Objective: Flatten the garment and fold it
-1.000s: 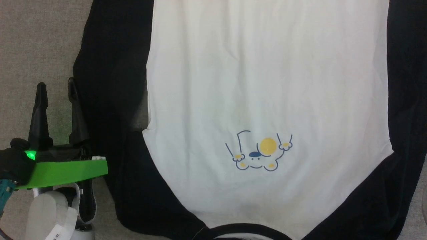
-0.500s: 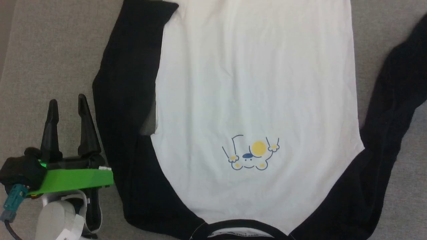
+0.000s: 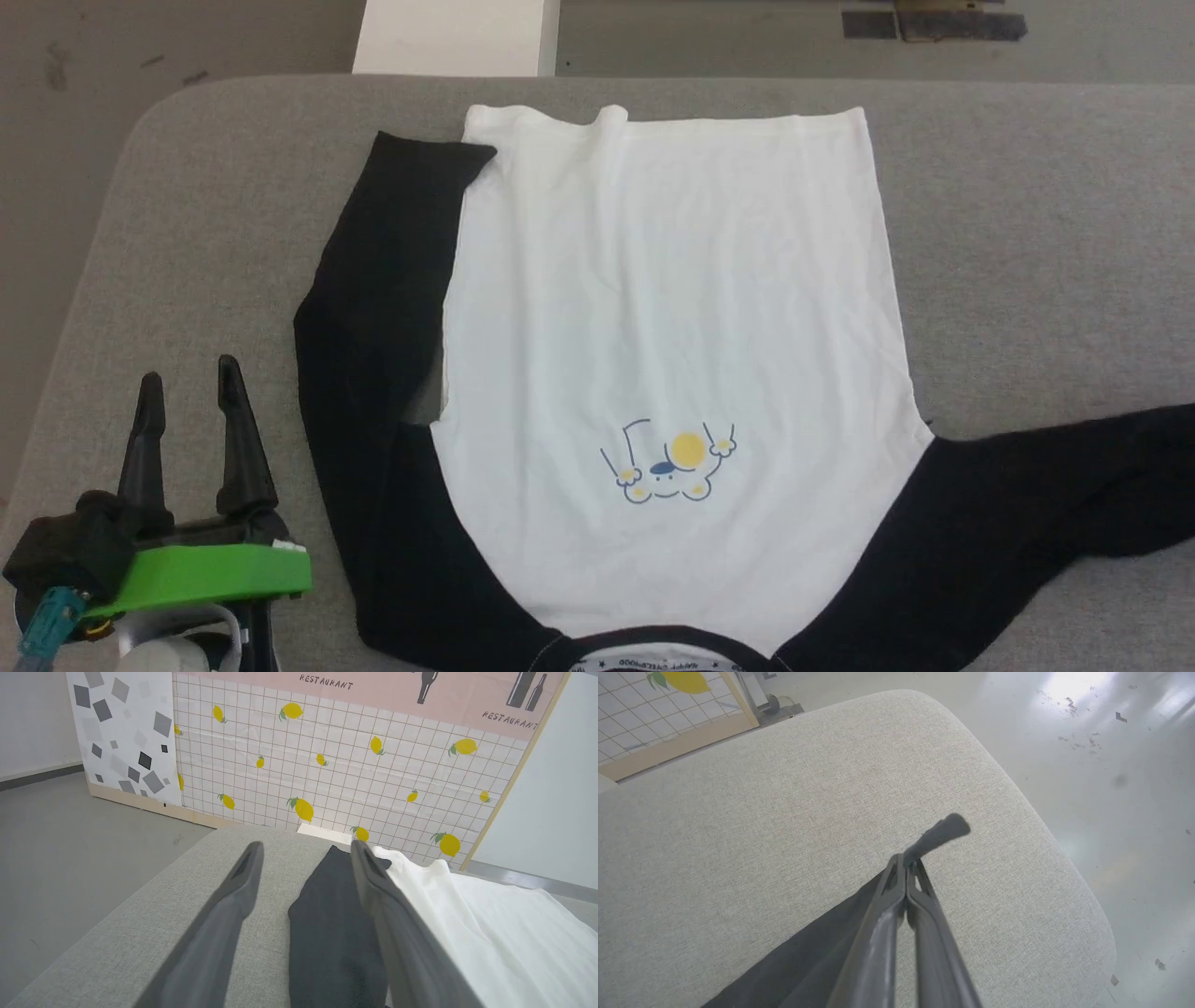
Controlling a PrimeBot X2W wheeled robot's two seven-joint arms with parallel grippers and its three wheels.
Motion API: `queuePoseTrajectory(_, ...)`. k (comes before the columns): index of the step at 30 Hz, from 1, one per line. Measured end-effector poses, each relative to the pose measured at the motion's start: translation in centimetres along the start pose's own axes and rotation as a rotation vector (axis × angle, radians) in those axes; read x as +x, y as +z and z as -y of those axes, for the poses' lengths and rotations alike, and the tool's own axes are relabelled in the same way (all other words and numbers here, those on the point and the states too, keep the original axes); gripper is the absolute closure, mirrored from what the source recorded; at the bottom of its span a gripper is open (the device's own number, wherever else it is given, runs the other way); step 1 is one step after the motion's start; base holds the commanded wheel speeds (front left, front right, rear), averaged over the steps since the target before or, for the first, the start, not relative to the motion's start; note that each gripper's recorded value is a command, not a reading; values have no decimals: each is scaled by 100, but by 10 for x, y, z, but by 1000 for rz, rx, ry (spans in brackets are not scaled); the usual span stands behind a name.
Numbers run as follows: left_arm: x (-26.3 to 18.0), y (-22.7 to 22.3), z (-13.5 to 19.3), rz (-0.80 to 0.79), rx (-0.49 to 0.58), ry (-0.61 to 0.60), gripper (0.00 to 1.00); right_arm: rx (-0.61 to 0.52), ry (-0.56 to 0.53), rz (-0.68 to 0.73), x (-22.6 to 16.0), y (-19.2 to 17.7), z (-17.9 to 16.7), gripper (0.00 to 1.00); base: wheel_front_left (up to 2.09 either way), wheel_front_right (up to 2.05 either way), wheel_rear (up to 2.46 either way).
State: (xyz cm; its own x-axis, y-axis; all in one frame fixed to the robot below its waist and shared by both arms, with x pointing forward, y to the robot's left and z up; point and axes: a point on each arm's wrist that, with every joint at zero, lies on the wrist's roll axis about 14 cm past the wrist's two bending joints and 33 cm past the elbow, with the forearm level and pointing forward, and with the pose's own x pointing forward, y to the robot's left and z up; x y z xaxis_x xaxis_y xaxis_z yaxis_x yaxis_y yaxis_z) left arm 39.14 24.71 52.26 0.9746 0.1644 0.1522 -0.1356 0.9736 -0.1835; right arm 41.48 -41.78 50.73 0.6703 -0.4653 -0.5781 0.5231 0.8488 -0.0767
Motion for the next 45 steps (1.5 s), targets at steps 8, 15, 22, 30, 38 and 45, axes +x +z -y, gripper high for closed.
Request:
queuePoseTrajectory(8, -10, 22, 3, 54, -14, -4, 0, -22, -23, 83, -29, 20, 24, 100, 0, 0, 0)
queuePoseTrajectory(15, -24, 32, 0, 73, -18, 9, 0, -126, 183, 204, -53, 40, -28, 100, 0, 0, 0)
queuePoseTrajectory(22, -32, 42, 1, 100, -28, 6, 0, -245, 509, 307, -107, 44, -122, 100, 0, 0, 0)
queuePoseTrajectory(30, -36, 41, 5, 94, -35, -1, 0, -373, 889, 269, -179, 1, -236, 100, 0, 0, 0)
queuePoseTrajectory(38, -41, 35, -3, 73, -34, 22, 0, -438, 1187, 197, -229, -48, -331, 100, 0, 0, 0)
queuePoseTrajectory(45, -49, 30, -13, 53, -28, 49, 0, -448, 1369, 46, -257, -110, -385, 100, 0, 0, 0)
